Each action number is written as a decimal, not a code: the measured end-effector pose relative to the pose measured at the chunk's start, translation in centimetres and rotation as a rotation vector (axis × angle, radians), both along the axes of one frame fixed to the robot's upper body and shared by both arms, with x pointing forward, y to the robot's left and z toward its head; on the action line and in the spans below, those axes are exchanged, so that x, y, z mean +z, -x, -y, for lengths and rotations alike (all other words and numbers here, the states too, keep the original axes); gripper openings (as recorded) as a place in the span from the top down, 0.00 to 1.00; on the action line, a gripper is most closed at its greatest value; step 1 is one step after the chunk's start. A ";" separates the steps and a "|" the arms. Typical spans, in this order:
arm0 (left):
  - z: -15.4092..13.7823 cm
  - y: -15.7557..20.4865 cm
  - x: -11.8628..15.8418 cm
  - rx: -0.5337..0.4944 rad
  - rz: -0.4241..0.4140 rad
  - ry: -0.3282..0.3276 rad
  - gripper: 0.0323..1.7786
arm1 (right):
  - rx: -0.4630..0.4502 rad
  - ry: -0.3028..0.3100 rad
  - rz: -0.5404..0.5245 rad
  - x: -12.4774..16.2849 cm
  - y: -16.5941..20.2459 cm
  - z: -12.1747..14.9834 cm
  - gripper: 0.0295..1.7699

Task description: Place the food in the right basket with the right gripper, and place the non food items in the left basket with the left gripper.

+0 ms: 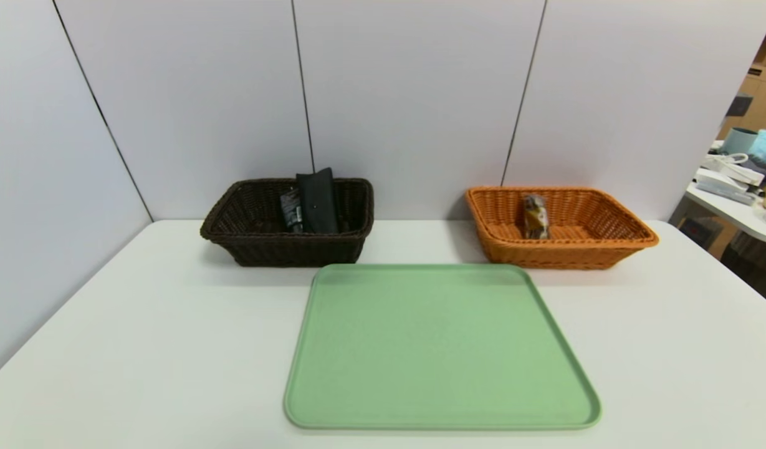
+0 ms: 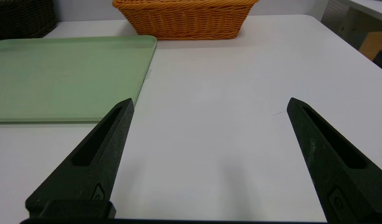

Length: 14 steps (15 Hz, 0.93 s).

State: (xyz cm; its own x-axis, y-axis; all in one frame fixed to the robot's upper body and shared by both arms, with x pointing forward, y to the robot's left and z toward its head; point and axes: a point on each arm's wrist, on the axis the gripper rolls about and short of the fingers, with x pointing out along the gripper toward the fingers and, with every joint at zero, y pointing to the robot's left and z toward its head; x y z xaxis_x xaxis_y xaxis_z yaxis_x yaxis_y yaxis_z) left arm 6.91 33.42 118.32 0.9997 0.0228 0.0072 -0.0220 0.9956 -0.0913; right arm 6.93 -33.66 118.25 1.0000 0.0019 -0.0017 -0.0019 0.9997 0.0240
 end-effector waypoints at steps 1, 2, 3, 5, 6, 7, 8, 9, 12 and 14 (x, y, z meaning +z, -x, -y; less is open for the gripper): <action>0.0 0.0 0.0 0.001 0.000 0.000 0.05 | 0.000 -0.001 0.000 0.0 0.0 0.0 0.04; 0.0 0.0 0.0 0.000 0.000 0.000 0.05 | -0.001 -0.002 0.000 0.0 0.0 0.0 0.04; 0.0 0.0 0.0 0.000 0.000 0.000 0.05 | 0.000 -0.002 0.000 0.0 0.0 0.0 0.04; 0.0 0.0 0.0 0.000 0.000 0.000 0.05 | 0.000 -0.002 0.000 0.0 0.0 0.0 0.04; 0.0 0.0 0.0 0.000 0.000 0.000 0.05 | -0.001 -0.002 0.000 0.0 0.0 0.0 0.04; 0.0 0.0 0.0 0.000 0.000 0.000 0.05 | -0.001 -0.002 0.000 0.0 0.0 0.0 0.04; 0.0 0.0 0.0 0.001 0.000 0.000 0.05 | -0.001 -0.002 0.000 0.0 0.0 0.0 0.04; 0.0 0.0 0.0 0.000 0.000 0.000 0.05 | -0.001 -0.002 0.000 0.0 0.0 0.0 0.04; 0.0 0.0 0.0 0.000 0.000 0.000 0.05 | -0.001 -0.002 0.000 0.0 0.0 0.0 0.04; 0.0 0.0 0.0 0.000 0.000 0.000 0.05 | -0.001 -0.003 -0.007 -0.1 0.0 0.0 0.04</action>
State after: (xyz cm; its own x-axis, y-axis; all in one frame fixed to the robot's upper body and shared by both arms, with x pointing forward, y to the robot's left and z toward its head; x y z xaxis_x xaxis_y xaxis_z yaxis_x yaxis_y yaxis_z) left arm 6.91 33.42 118.32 0.9997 0.0232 0.0072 -0.0224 0.9956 -0.0913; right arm 6.92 -33.66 118.19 1.0000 0.0011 -0.0089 -0.0008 0.9996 0.0272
